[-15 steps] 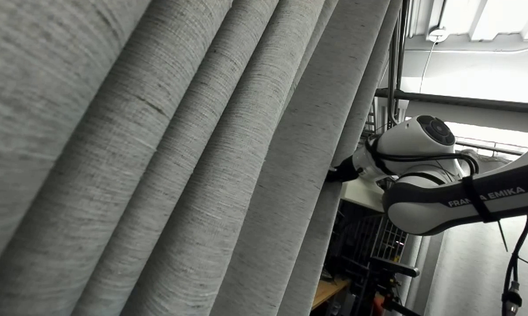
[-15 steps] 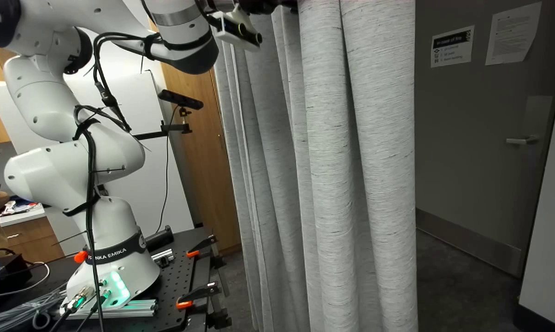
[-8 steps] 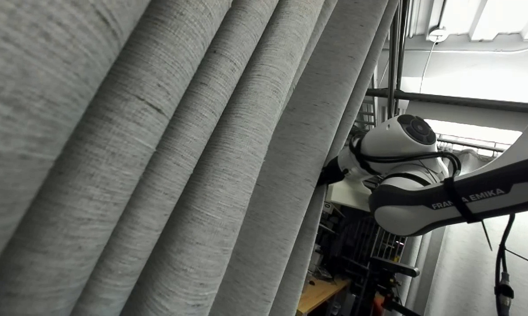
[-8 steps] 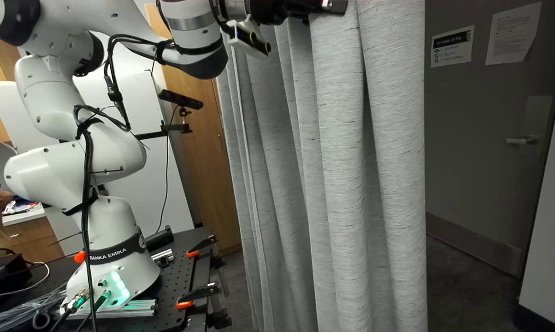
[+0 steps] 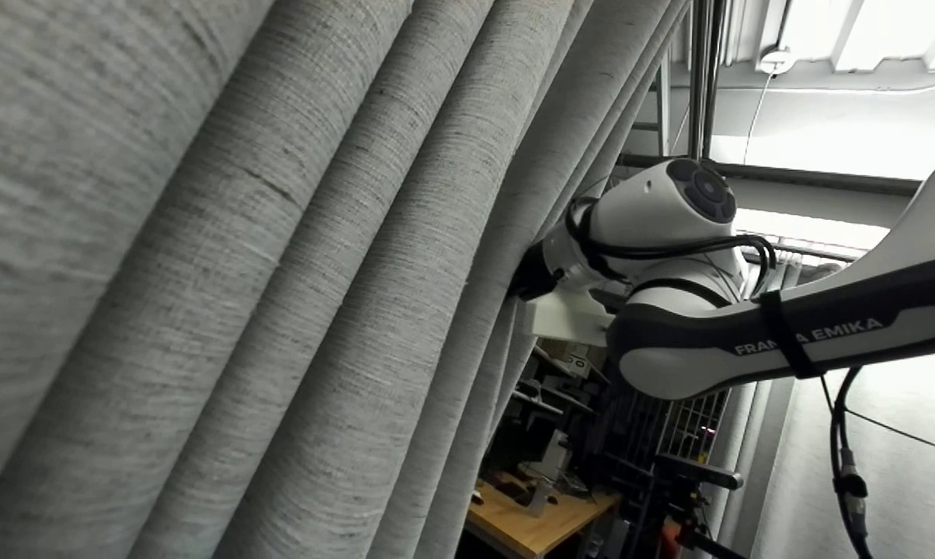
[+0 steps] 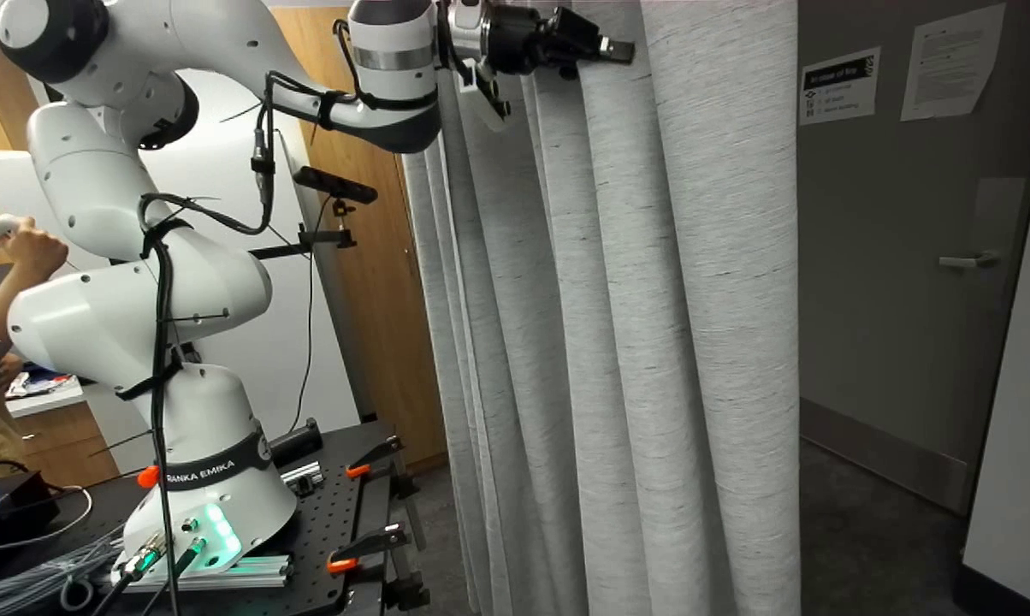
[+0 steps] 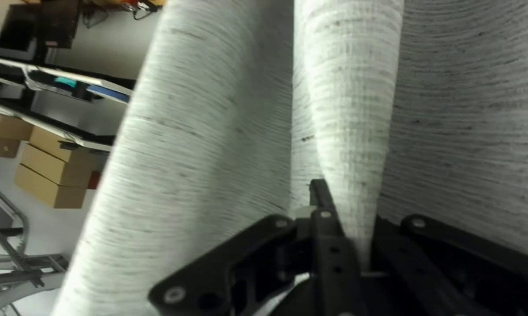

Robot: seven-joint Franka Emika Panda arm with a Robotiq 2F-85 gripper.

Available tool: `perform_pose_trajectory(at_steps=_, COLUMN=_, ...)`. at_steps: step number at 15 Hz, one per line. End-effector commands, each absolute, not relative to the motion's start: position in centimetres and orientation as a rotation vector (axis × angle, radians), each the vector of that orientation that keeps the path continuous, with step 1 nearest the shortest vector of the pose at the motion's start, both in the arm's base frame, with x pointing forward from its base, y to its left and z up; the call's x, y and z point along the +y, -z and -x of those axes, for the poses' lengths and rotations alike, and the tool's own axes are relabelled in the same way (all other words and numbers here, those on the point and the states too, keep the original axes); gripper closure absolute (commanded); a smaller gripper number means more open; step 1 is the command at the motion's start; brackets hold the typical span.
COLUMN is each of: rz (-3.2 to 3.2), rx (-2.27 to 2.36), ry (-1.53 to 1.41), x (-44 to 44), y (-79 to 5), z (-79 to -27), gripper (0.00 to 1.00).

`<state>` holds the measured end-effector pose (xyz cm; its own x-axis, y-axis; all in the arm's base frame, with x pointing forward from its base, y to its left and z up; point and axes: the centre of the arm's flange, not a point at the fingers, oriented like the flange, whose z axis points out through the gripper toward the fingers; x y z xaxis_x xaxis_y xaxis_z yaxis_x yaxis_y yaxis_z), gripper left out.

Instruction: Pull the curtain to the left

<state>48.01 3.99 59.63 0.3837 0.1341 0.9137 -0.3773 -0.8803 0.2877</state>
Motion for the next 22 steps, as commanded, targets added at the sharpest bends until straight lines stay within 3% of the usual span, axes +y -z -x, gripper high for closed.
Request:
perform_pose_trajectory(at_steps=1, rz=-2.244, rx=0.035, ry=-1.578, x=10.4, y=-59.1, z=-49.9, gripper=1.0)
perform_pose_trajectory(at_steps=12, rz=-2.269, rx=0.506, ry=-1.788, x=26.2, y=-59.2, z=-50.1, gripper=1.0)
perform_pose_trajectory(at_steps=22, rz=-2.27, rx=0.835, ry=-1.947, x=41.8, y=-59.0, z=-42.2, gripper=1.0)
